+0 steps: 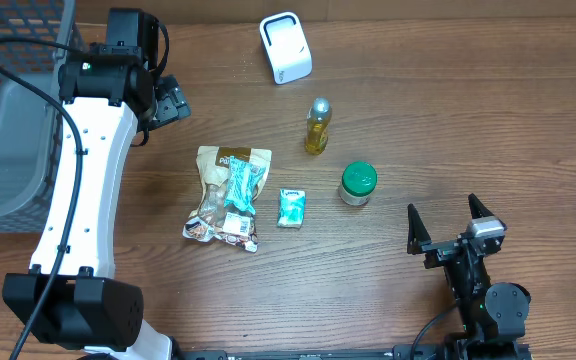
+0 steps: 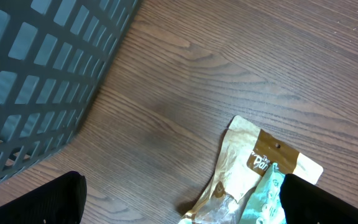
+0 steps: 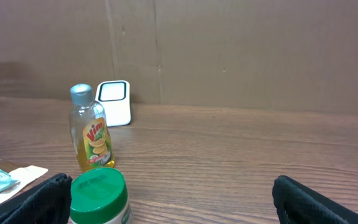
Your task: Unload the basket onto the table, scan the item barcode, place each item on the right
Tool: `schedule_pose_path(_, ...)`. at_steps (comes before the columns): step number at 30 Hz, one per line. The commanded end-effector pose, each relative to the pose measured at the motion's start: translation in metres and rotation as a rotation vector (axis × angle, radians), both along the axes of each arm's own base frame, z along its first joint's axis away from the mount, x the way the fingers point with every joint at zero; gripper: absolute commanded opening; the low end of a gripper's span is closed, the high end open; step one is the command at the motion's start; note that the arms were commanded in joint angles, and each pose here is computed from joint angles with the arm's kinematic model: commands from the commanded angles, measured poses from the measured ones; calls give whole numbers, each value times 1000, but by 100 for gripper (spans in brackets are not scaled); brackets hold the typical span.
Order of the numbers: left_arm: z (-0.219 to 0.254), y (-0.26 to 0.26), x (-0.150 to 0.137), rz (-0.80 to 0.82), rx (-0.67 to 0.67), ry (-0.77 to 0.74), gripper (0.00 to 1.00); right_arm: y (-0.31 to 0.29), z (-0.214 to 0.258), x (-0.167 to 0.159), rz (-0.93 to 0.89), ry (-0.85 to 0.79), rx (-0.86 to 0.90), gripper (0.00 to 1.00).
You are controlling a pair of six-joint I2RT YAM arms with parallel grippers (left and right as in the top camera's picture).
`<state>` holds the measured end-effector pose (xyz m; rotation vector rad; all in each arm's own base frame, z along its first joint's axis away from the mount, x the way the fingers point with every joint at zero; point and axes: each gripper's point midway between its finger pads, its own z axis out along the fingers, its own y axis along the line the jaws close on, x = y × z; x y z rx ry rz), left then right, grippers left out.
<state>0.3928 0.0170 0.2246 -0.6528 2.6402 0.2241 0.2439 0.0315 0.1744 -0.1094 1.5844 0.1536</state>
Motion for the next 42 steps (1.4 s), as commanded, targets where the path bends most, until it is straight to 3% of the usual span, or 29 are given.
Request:
schedule_pose_path(1, 13, 2, 1, -12, 20, -31, 99, 1, -2, 0, 8, 8, 59, 100)
schedule_pose_path(25, 13, 2, 1, -12, 20, -31, 100, 7, 3, -2, 38, 20, 149, 100)
schedule_pose_path(36, 13, 2, 1, -12, 20, -31, 100, 7, 94, -25, 59, -61, 233, 100)
schedule_pose_path(42, 13, 2, 1, -12, 20, -31, 100, 7, 146, -25, 47, 34, 229, 100)
